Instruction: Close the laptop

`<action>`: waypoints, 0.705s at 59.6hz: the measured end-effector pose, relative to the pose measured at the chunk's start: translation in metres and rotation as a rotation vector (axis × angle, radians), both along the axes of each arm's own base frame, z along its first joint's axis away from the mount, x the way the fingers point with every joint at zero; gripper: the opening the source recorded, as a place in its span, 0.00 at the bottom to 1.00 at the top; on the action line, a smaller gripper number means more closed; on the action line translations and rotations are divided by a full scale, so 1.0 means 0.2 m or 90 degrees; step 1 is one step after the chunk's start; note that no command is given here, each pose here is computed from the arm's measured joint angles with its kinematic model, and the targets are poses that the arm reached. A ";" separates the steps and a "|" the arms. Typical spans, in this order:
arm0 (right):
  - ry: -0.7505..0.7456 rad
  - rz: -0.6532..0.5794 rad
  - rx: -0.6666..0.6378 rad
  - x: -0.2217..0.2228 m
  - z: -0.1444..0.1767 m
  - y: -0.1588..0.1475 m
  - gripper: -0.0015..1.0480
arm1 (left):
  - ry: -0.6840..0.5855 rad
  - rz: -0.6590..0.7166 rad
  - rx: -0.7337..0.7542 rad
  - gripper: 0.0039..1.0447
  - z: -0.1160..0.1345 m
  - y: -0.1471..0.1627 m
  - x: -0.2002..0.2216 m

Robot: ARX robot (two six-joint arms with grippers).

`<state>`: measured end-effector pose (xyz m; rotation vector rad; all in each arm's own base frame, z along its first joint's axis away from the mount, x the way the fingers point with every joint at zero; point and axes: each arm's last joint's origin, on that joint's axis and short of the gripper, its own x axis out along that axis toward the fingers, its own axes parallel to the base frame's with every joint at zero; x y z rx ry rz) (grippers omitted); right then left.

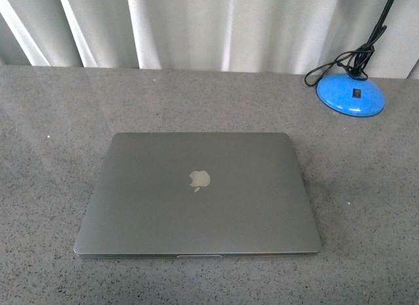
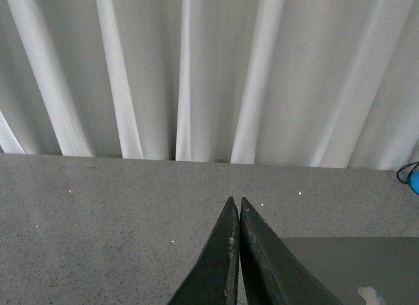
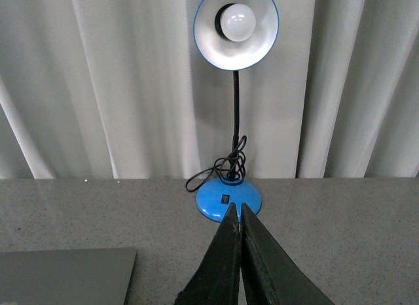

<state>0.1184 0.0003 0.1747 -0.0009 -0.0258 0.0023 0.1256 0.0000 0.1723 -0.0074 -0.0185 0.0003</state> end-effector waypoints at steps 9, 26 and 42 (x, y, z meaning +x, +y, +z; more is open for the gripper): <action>-0.001 0.000 0.000 -0.02 0.00 0.00 0.01 | -0.002 0.000 0.000 0.03 0.00 0.00 -0.03; -0.001 0.000 0.000 -0.05 0.00 0.00 0.01 | -0.003 0.000 0.000 0.03 0.00 0.00 -0.07; 0.003 0.000 0.000 -0.11 -0.02 0.00 0.01 | 0.004 0.000 0.000 0.03 -0.01 0.00 -0.11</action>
